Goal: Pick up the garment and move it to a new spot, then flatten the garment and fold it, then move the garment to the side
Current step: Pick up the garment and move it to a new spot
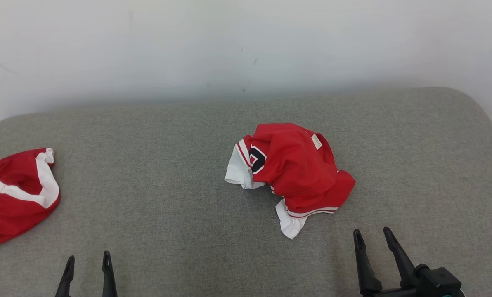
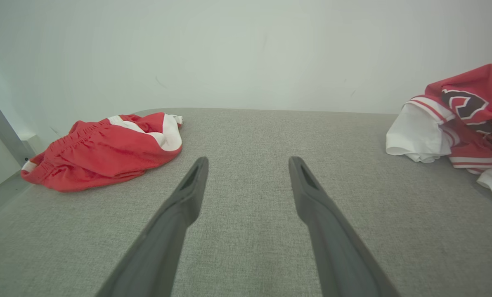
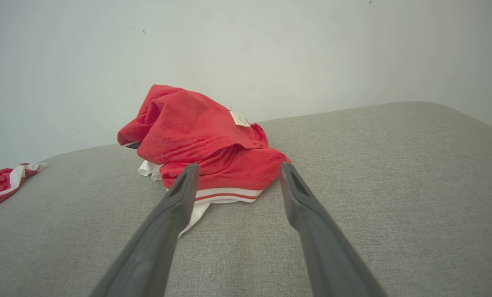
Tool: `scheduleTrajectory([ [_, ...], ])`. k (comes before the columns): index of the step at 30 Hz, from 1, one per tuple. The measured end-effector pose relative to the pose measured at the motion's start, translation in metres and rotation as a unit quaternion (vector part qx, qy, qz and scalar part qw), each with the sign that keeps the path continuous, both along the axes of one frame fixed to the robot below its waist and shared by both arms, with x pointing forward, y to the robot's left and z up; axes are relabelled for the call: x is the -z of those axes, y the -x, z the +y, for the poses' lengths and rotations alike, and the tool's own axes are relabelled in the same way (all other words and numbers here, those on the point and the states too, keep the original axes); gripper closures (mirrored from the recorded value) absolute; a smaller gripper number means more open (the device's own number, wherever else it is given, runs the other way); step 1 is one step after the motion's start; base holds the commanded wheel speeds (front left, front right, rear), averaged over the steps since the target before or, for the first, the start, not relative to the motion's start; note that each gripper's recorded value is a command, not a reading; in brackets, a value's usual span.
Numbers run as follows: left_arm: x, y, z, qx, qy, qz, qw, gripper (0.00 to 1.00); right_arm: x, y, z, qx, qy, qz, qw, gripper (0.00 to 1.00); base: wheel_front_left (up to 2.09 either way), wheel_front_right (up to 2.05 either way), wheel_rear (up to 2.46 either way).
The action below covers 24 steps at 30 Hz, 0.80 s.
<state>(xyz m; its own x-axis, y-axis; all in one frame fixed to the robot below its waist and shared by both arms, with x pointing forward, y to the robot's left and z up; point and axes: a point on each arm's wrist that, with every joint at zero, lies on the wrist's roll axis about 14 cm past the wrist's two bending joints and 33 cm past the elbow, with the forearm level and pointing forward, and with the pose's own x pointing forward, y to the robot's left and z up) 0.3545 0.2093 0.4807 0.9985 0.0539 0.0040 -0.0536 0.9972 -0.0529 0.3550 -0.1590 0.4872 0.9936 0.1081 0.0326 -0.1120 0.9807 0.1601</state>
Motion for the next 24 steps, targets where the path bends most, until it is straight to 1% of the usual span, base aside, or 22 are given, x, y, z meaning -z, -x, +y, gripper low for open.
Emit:
scheduleTrajectory([
  [24,0.0018,0.0015,0.0000,-0.002,0.003,0.003,1.000,0.00,0.0010,-0.0003,0.0035,-0.005,-0.001,0.002,1.000,0.00,0.00,0.00,0.00],
])
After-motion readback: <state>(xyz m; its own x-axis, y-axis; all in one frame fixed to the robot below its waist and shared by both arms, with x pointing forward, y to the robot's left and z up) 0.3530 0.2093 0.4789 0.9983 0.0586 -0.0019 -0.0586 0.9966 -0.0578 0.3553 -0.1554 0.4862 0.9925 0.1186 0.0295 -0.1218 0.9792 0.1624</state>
